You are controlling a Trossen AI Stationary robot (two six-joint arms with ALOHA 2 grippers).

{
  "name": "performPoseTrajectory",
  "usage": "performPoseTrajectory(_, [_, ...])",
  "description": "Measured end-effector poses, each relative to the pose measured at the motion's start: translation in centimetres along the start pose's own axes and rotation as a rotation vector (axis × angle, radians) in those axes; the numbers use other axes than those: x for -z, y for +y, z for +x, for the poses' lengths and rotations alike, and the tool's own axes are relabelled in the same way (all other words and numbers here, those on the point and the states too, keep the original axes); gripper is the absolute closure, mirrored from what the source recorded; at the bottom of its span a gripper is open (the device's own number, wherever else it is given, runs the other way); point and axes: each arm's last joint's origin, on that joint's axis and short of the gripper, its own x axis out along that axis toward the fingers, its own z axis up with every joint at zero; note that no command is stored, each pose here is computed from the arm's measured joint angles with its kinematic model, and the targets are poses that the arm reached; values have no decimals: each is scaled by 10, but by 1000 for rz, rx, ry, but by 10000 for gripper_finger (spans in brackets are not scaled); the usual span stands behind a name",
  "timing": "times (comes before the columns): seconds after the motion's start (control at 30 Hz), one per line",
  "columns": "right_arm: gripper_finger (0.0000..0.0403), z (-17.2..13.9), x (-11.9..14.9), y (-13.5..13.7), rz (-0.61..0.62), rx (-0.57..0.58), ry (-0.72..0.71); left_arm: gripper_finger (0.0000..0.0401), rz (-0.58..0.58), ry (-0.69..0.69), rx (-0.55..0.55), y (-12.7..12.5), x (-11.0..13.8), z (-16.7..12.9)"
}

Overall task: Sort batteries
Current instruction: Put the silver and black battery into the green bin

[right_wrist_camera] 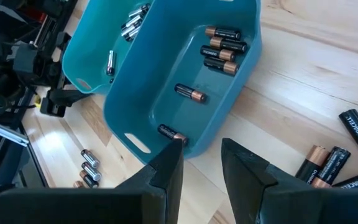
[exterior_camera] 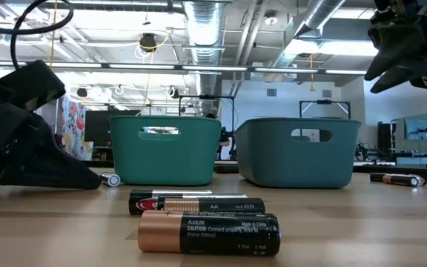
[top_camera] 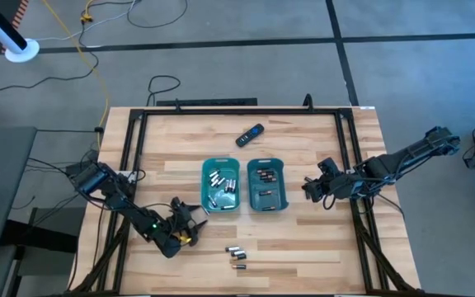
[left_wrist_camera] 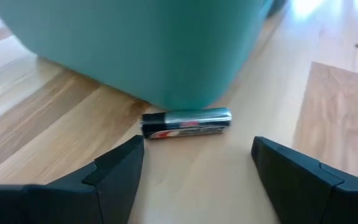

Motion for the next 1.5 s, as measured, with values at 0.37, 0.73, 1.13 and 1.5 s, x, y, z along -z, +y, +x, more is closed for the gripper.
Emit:
performPoseTrajectory(0.37, [276, 0, 0, -1, -12, 14, 3, 105, 18, 38, -43, 4, -6, 11])
performPoseTrajectory(0.73, [276, 0, 0, -1, -25, 13, 3, 106, 12, 43, -106, 11, -5, 14])
performPoseTrajectory(1.13, [276, 0, 0, -1, -27, 13, 3, 106, -5, 70, -135, 17, -3, 15])
performPoseTrajectory(1.5, [276, 0, 0, -1, -25, 10, 2, 113, -48, 113, -155, 20, 0, 12])
